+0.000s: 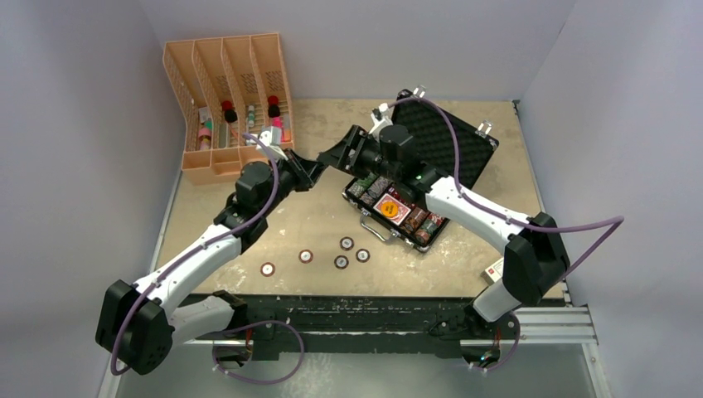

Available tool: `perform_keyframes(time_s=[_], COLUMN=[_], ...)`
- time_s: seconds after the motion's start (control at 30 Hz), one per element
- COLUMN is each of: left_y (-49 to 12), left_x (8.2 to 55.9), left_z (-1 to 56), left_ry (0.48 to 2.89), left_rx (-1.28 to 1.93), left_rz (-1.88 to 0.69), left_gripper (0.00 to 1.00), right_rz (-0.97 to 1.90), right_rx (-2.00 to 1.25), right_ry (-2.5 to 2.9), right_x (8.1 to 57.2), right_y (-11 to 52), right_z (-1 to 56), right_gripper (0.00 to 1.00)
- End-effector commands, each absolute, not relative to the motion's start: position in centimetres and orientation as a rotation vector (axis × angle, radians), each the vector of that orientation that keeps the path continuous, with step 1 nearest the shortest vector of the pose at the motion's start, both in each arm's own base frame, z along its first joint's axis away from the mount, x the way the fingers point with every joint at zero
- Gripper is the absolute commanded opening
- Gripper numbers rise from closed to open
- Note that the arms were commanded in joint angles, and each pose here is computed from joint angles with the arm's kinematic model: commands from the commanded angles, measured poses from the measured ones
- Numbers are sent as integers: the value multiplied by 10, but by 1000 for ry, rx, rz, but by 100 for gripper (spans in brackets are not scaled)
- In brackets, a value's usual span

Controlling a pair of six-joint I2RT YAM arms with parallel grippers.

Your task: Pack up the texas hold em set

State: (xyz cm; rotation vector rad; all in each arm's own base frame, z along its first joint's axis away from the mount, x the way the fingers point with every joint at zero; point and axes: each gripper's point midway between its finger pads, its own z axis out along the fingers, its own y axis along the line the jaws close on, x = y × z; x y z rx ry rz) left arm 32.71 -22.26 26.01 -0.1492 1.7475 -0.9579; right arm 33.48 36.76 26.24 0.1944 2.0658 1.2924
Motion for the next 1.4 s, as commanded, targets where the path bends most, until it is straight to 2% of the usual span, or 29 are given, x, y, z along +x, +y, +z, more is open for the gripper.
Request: perform_keyframes(time_s=[0.0,0.13,0.27,0.4,0.57,0.8,0.9,1.0,1.1,1.27,1.37], left_y=[-220,-222,-235,-257,-263,-263,-263,-262,-262,-262,-262], left_x=[328,316,297,261,231,208,203,203,202,202,203], left_z=[298,299,311,337,355,359,359,355,352,353,354], left_ry=[1654,1714,1726,1631,1532,1473,1461,1476,1482,1474,1474], left_rx=[-93,57,253,490,638,765,791,802,814,813,807], left_rz=[-935,-890,-958,-1130,-1229,-1254,-1261,-1255,-1250,-1249,-1244], left_gripper=[0,0,0,0,0,0,0,0,0,0,0], right_rz=[1300,1221,1161,1164,1243,1251,1230,1253,1274,1365,1394], right_rx=[-39,-334,-617,-783,-1006,-1138,-1162,-1184,-1199,-1256,-1275], right_ry=[1927,1744,1575,1472,1335,1292,1294,1306,1308,1291,1288], right_x=[336,337,314,289,246,227,231,231,231,220,217], right_y=[361,333,320,317,316,313,314,317,319,322,323], right_z=[309,340,362,373,378,370,366,360,356,349,346], right_gripper=[72,82,83,81,75,66,58,43,34,32,23])
